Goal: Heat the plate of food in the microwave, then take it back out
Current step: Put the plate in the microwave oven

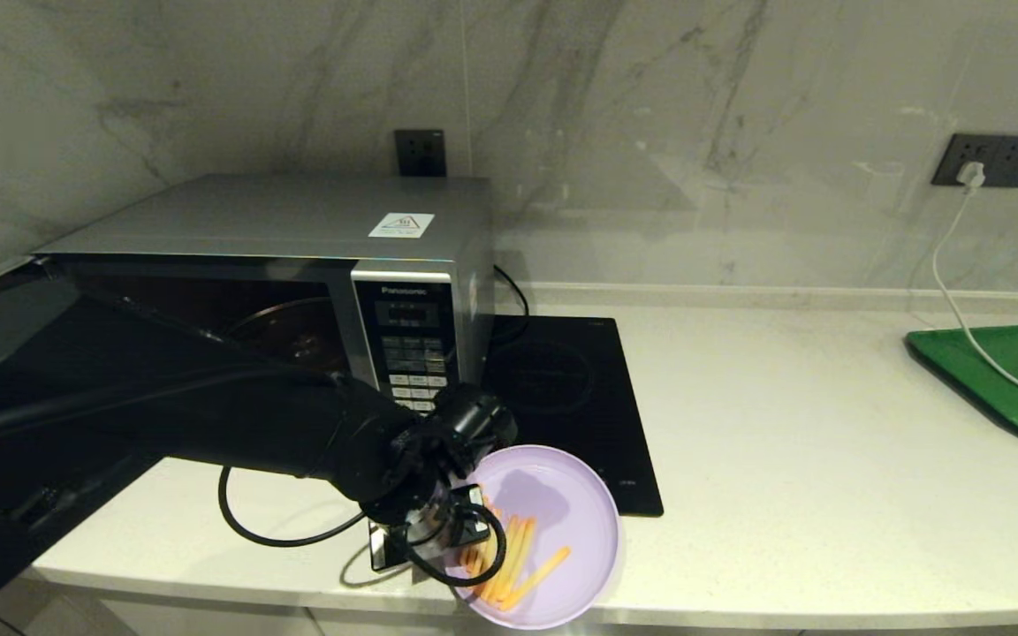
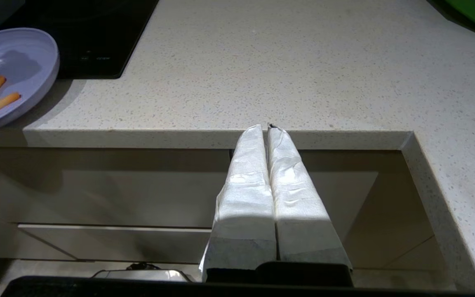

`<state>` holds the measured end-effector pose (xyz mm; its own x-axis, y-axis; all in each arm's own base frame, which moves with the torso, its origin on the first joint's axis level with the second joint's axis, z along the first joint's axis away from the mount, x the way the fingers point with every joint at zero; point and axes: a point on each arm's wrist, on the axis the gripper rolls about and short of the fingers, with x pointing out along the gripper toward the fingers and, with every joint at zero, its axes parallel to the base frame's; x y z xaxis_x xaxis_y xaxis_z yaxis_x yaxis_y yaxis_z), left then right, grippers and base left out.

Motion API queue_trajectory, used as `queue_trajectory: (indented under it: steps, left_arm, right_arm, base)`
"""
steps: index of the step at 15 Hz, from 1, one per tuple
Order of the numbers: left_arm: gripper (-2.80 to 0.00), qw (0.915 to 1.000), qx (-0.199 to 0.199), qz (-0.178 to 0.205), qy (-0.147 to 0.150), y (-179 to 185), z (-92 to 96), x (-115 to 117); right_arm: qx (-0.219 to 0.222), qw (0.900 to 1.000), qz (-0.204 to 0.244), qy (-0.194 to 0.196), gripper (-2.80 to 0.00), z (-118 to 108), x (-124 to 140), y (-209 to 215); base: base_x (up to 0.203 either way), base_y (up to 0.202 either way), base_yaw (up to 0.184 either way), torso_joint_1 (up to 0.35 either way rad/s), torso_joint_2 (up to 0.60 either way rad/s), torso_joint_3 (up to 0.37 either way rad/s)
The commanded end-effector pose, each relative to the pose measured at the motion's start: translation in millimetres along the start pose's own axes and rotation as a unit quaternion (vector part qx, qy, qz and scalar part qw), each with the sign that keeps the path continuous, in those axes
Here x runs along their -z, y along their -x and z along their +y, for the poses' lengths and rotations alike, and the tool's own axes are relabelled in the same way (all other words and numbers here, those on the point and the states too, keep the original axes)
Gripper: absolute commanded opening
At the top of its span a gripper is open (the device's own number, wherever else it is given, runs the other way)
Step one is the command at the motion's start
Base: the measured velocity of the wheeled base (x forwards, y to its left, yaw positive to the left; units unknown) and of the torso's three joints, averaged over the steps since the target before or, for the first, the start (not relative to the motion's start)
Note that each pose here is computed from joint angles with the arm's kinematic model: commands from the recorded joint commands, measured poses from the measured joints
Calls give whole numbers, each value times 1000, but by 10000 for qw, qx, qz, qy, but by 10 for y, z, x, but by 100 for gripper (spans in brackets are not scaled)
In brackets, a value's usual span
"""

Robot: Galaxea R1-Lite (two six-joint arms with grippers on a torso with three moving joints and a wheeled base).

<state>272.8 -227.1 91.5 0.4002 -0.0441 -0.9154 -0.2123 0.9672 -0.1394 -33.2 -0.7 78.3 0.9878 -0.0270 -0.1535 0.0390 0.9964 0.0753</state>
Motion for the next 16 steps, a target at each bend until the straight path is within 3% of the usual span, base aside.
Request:
queue_trajectory:
  steps: [1, 9, 12, 16]
  left_arm:
    - [-280, 9999, 74, -47, 50, 47, 1, -15]
    - [-280, 9950, 909, 400, 125, 374, 73, -44]
    - [-280, 9879, 1316, 786, 248, 470, 210, -99]
    - [-280, 9800, 1715, 972, 270, 529, 511, -96]
  right_arm:
    - [-3, 10000, 5, -2, -280, 0, 1, 0]
    - [-9, 10000, 5, -2, -280, 0, 1, 0]
    - [1, 10000, 4, -3, -280, 0, 1, 0]
    - [-1, 10000, 10, -3, -280, 0, 4, -1]
  base:
    - [0, 0, 0, 0, 0, 0]
    - [0, 0, 0, 0, 0, 0]
    - [0, 0, 0, 0, 0, 0]
    - [0, 0, 0, 0, 0, 0]
